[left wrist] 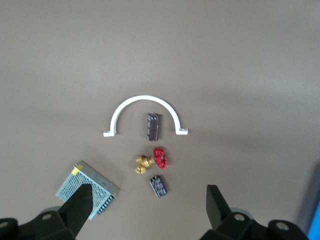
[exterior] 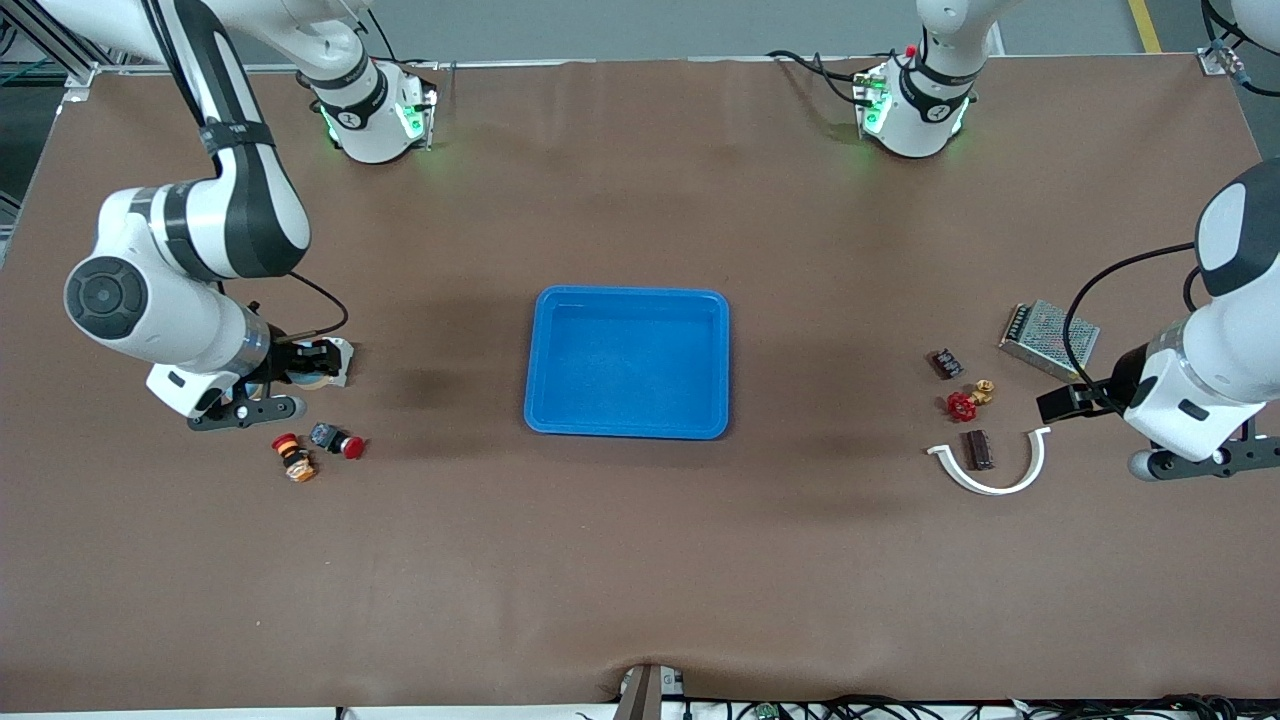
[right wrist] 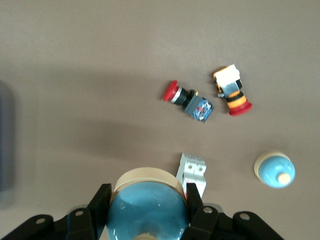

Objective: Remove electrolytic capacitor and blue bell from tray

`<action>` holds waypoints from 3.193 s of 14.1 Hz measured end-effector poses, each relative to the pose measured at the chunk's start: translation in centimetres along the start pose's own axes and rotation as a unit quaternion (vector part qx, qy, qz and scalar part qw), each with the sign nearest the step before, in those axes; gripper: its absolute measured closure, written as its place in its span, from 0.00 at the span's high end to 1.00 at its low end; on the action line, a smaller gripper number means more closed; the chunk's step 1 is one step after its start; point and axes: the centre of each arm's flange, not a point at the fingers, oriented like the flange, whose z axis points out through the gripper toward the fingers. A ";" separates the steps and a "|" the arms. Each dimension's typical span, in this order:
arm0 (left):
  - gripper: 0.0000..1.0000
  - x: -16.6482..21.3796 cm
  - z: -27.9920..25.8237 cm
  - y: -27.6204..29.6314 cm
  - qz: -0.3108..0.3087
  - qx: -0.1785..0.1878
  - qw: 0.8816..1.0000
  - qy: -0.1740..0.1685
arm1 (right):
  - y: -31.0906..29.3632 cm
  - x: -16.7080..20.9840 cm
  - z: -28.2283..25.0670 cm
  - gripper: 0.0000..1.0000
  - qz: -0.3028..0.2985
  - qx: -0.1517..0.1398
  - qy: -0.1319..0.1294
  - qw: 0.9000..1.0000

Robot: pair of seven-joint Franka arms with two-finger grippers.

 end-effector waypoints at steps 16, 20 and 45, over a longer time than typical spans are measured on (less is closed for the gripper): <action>1.00 -9.1 -10.0 1.4 0.063 -0.008 0.998 -0.002 | -1.6 -0.2 12.9 0.65 -0.016 -0.003 -0.004 1.000; 1.00 -11.2 -10.5 1.3 0.059 -0.013 0.998 0.000 | -2.5 0.3 15.2 0.65 -0.024 -0.004 0.007 1.000; 1.00 -15.2 -11.9 3.3 0.082 -0.008 0.996 0.018 | -5.0 1.6 15.9 1.00 -0.008 -0.007 -0.003 1.000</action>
